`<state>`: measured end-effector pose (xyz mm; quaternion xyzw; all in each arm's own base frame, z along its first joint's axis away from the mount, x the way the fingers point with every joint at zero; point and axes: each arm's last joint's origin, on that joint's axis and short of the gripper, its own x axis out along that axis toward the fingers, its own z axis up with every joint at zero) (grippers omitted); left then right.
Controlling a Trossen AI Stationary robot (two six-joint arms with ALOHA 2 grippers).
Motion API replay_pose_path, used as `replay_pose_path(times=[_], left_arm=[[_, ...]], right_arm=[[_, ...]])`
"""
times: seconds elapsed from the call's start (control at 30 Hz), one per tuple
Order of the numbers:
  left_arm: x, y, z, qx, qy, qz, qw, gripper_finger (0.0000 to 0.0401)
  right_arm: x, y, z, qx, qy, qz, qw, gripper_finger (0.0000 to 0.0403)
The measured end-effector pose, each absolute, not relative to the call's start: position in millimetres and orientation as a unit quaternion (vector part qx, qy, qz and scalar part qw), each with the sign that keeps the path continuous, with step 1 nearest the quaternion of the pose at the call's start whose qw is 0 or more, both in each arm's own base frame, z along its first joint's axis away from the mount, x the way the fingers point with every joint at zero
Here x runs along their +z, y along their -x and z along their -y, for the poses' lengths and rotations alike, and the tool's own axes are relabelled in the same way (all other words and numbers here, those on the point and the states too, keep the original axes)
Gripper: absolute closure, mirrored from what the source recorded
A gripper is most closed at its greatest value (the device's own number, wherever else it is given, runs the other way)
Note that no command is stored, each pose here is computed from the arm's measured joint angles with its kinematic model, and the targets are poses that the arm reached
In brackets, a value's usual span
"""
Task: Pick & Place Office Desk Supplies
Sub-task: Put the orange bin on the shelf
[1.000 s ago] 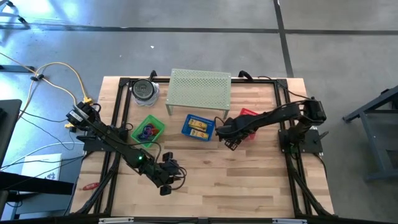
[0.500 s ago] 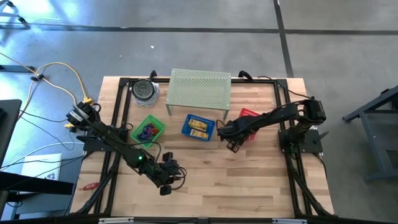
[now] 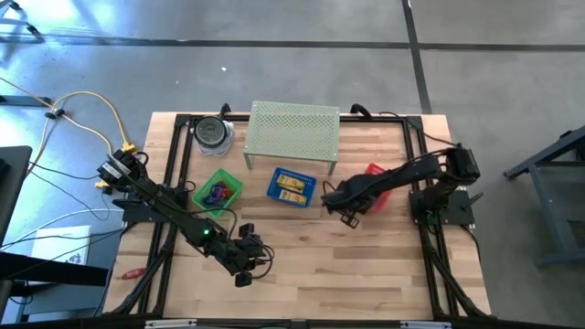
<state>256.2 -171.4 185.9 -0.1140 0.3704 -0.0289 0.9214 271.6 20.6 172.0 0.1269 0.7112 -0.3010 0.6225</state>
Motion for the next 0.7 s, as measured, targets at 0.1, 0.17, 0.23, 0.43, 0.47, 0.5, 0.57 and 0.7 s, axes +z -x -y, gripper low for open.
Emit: replay_pose_path(times=[0.1, 0.17, 0.23, 0.43, 0.47, 0.5, 0.57, 0.7], left_arm=[[186, -256, 171, -0.029, 0.114, -0.371, 0.921, 0.0298], [186, -256, 171, -0.029, 0.114, -0.371, 0.921, 0.0298], [186, -256, 171, -0.030, 0.114, -0.371, 0.921, 0.0298], [186, -256, 173, -0.042, 0.118, -0.376, 0.918, 0.0298], [186, -256, 173, -0.049, 0.121, -0.379, 0.916, 0.0298], [186, -256, 174, -0.055, 0.124, -0.380, 0.915, 0.0298], [186, -256, 175, -0.064, 0.128, -0.383, 0.913, 0.0298], [187, -254, 177, -0.072, 0.132, -0.383, 0.911, 0.0298]], right_arm=[[185, -271, -32, -0.302, -0.110, -0.725, 0.610, 0.0399], [199, -275, -39, -0.296, -0.104, -0.724, 0.614, 0.0399], [214, -279, -45, -0.289, -0.099, -0.722, 0.620, 0.0399], [265, -292, -60, -0.264, -0.099, -0.696, 0.661, 0.0399], [272, -294, -61, -0.260, -0.102, -0.690, 0.668, 0.0399], [279, -295, -62, -0.258, -0.104, -0.686, 0.673, 0.0399], [291, -296, -61, -0.252, -0.097, -0.681, 0.681, 0.0399], [317, -299, -56, -0.235, -0.090, -0.664, 0.704, 0.0399]])
